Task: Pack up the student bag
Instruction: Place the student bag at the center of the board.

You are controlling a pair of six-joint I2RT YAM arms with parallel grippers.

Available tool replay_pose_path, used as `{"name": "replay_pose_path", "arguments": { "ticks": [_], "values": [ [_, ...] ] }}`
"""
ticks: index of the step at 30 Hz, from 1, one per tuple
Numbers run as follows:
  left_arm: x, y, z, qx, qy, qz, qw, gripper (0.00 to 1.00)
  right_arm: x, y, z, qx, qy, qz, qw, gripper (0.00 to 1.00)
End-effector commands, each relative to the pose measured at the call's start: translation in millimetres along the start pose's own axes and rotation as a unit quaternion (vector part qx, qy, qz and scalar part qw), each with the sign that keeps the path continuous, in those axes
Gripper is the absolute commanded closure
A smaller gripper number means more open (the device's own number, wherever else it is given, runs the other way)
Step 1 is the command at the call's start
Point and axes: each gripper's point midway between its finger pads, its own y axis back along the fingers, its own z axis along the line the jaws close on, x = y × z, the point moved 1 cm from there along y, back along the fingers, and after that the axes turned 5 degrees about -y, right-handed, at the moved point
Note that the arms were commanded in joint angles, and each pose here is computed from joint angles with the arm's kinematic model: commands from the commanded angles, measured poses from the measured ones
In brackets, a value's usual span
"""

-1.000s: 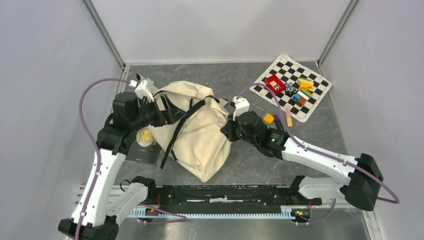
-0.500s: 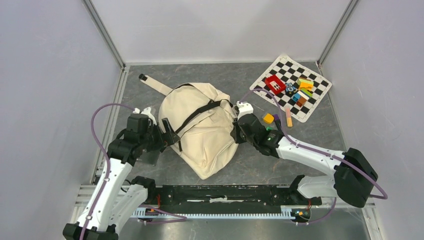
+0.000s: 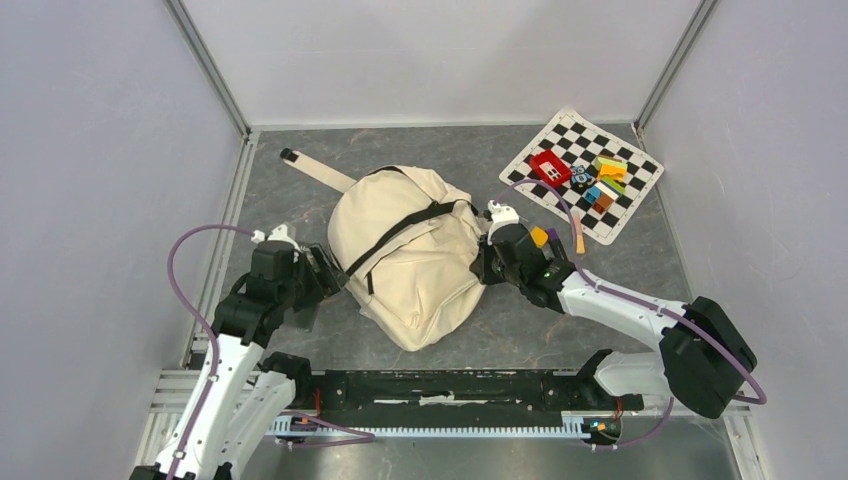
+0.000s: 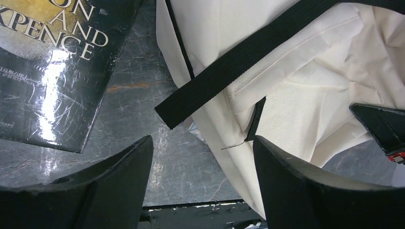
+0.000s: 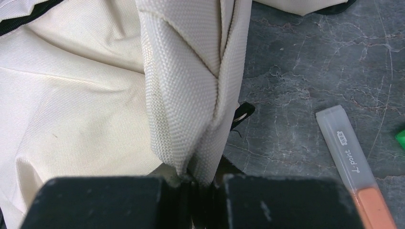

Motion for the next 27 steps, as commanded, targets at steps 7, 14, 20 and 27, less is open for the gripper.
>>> {"name": "replay_pose_path", "arguments": {
  "ticks": [7,14,20,27],
  "values": [
    [11,-22,1,0.002,0.068,0.006,0.998,0.22,-11,-2,0,-0.013,0.01,-0.018,1.0,1.0],
    [5,-42,2,0.008,0.079,-0.016,0.997,0.11,-5,-3,6,-0.033,0.003,-0.004,0.999,1.0],
    [-1,-55,11,-0.014,0.077,-0.025,0.997,0.2,-6,-2,9,-0.039,0.003,-0.004,0.999,1.0],
    [-14,-53,14,-0.017,0.053,-0.065,0.996,0.51,-2,-3,12,-0.046,0.004,0.005,0.999,1.0]
  ]
}}
